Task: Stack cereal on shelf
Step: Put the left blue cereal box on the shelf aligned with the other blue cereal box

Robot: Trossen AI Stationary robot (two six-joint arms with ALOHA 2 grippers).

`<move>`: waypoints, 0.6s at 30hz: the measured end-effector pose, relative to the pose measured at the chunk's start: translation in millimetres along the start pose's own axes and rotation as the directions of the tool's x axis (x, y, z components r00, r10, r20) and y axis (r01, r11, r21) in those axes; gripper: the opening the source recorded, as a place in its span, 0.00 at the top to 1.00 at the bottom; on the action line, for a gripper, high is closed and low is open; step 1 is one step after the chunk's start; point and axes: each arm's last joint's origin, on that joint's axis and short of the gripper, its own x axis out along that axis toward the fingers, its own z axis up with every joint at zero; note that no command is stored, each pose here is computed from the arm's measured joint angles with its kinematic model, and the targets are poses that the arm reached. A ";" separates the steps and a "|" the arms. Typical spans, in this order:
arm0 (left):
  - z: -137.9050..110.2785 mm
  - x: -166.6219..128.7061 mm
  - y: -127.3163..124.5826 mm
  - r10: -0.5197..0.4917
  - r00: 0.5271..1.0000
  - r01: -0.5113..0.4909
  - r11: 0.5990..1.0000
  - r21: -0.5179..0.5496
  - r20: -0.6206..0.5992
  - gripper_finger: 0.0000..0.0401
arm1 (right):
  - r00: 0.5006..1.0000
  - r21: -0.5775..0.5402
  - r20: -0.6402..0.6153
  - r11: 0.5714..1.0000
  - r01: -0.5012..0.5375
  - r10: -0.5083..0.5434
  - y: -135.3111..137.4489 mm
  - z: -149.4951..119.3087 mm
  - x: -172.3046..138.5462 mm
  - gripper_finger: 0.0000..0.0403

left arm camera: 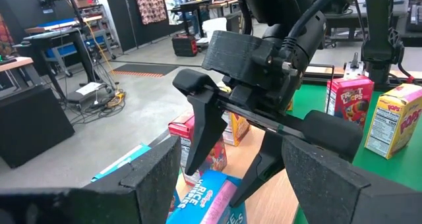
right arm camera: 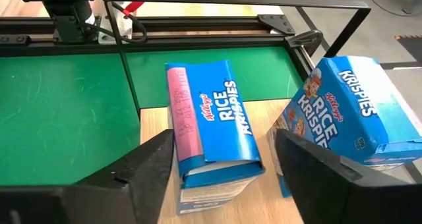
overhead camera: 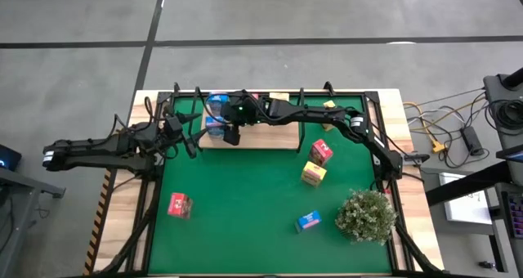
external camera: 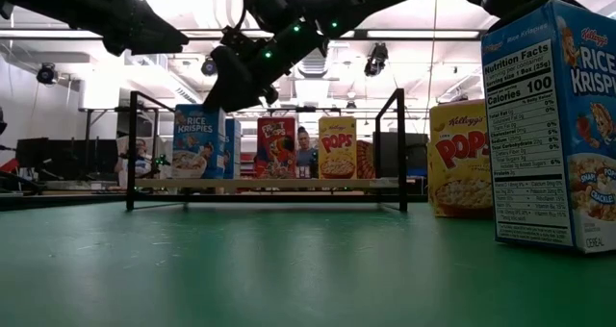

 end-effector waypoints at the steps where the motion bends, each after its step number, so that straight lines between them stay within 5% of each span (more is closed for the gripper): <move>1: 0.0 0.0 0.0 0.000 1.000 0.000 1.000 0.000 0.000 0.38 | 1.000 -0.001 -0.001 1.000 0.000 0.000 -0.1 0.5 -0.3 0.33; 11: -0.5 0.0 -0.1 -0.001 1.000 0.001 1.000 0.003 -0.005 0.38 | 1.000 -0.003 -0.026 1.000 -0.009 0.009 -0.1 26.0 -20.3 0.26; 18: -0.8 0.0 -0.1 -0.001 1.000 0.001 1.000 0.004 -0.007 0.38 | 0.996 -0.072 -0.065 0.996 -0.061 0.056 27.7 31.5 -26.1 0.45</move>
